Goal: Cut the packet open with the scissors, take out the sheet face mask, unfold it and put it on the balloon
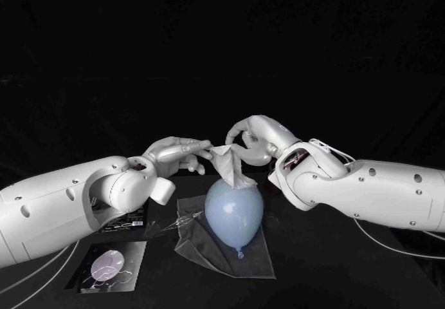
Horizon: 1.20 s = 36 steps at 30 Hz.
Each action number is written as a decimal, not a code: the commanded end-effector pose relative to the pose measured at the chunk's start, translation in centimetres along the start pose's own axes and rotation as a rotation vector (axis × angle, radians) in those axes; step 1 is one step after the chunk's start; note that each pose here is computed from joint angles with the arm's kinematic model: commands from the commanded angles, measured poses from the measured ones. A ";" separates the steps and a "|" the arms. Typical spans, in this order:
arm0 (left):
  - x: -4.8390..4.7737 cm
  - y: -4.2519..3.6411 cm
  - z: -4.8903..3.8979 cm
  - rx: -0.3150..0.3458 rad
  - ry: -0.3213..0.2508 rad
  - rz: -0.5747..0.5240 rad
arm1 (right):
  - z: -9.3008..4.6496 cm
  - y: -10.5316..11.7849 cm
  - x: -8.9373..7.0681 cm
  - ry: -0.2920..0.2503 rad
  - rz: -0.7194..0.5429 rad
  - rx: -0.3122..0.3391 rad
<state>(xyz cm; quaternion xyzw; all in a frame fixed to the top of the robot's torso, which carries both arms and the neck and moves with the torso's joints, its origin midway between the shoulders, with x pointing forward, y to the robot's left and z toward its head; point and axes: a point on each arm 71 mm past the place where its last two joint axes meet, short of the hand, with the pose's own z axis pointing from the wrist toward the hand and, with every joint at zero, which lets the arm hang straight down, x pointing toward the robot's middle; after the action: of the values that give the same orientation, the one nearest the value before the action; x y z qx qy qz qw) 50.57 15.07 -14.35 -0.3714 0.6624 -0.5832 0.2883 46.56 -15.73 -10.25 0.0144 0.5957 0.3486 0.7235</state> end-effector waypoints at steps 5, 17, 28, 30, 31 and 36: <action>-1.21 -0.29 0.28 0.032 -0.102 0.150 | 0.0 0.1 0.0 0.015 -0.008 -0.004; -2.08 -0.42 0.29 0.117 -0.157 0.294 | 0.0 0.1 0.0 0.014 -0.007 0.000; -0.32 0.08 0.56 0.155 -0.022 0.332 | 0.0 0.2 0.0 0.016 -0.005 -0.002; 0.09 0.13 0.66 0.162 0.010 0.330 | 0.0 0.3 0.0 0.017 -0.004 -0.002; 0.26 0.15 0.70 0.164 0.025 0.328 | 0.0 0.3 0.0 0.017 -0.004 -0.003; 0.93 0.30 0.85 0.159 0.102 0.281 | 0.0 0.4 0.1 0.017 -0.002 -0.006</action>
<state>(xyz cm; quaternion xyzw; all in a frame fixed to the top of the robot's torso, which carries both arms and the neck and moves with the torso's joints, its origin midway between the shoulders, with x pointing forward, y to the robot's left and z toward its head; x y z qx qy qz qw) 51.15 14.59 -14.93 -0.2493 0.6718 -0.5732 0.3974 46.41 -15.52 -10.18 0.0137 0.5993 0.3499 0.7199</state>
